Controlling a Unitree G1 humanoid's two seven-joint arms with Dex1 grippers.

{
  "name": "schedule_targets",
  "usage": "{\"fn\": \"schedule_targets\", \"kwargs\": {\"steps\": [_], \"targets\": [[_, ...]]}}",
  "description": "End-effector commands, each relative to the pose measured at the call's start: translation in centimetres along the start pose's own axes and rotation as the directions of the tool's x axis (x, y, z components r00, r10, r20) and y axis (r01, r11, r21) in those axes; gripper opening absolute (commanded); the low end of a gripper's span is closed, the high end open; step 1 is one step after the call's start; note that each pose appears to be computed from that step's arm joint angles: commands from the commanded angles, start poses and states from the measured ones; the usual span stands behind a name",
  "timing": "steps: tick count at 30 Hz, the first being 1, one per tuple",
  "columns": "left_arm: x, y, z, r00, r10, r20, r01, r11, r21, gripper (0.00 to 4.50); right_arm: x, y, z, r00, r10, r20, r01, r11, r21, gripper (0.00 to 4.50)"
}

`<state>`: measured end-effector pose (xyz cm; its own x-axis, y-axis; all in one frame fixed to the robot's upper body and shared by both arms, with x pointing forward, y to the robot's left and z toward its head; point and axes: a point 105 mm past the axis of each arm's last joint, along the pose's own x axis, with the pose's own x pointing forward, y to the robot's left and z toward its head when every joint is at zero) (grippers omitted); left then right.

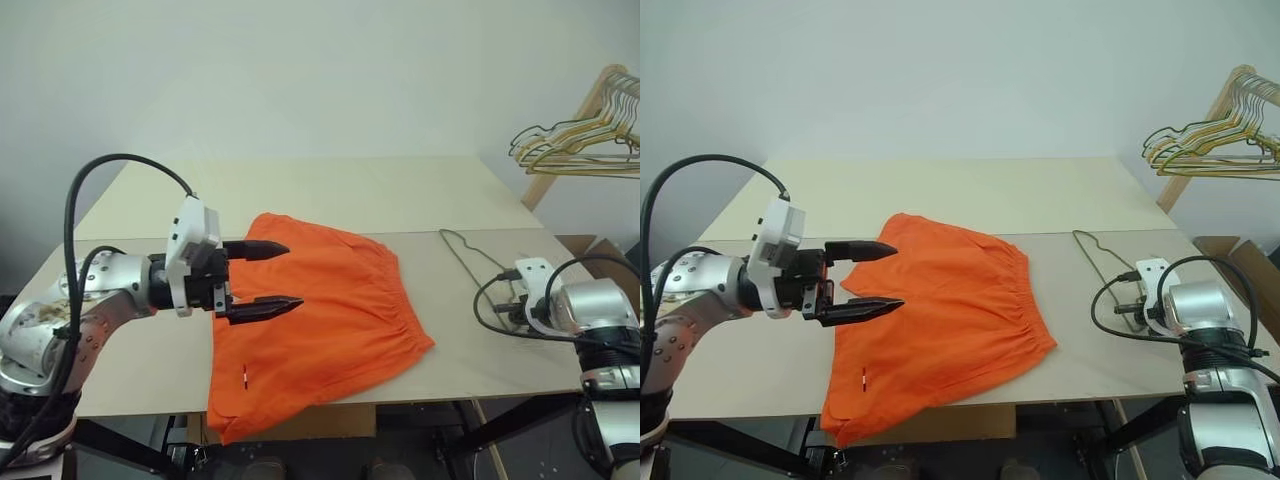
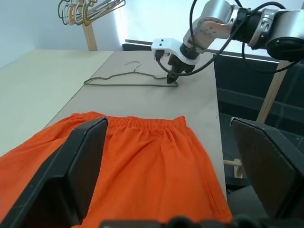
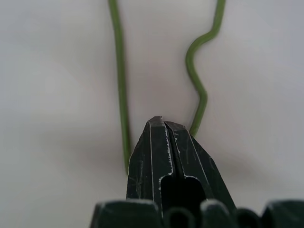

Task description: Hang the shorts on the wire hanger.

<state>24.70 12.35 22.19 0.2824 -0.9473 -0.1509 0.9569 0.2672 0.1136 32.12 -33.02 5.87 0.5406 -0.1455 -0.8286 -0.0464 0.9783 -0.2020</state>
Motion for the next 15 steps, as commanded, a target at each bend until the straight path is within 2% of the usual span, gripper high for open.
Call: {"fn": "schedule_targets", "kwargs": {"steps": [1, 5, 10, 15], "targets": [[-0.3, -0.2, 0.9, 1.000, -0.007, 0.009, 0.007, 0.999, 0.035, 4.50, -1.2, 1.0, 0.5, 0.998, 0.044, 0.039, -0.042, 0.998, -0.045, 0.01], [-0.2, -0.2, 0.9, 1.000, -0.018, 0.007, 0.018, 0.999, 0.040, 4.50, -0.5, 0.7, -0.2, 1.000, -0.001, 0.019, 0.002, 0.998, -0.060, 0.01], [-0.2, -0.3, 1.1, 1.000, -0.024, 0.008, 0.024, 0.999, 0.045, 4.50, -0.5, 1.2, -0.3, 1.000, 0.021, 0.012, -0.020, 0.998, -0.059, 0.01], [-0.3, -0.8, 0.8, 0.999, -0.033, -0.005, 0.034, 0.998, 0.043, 4.50, -2.3, 3.8, -2.9, 0.980, 0.190, -0.065, -0.200, 0.956, -0.215, 0.01]]}}
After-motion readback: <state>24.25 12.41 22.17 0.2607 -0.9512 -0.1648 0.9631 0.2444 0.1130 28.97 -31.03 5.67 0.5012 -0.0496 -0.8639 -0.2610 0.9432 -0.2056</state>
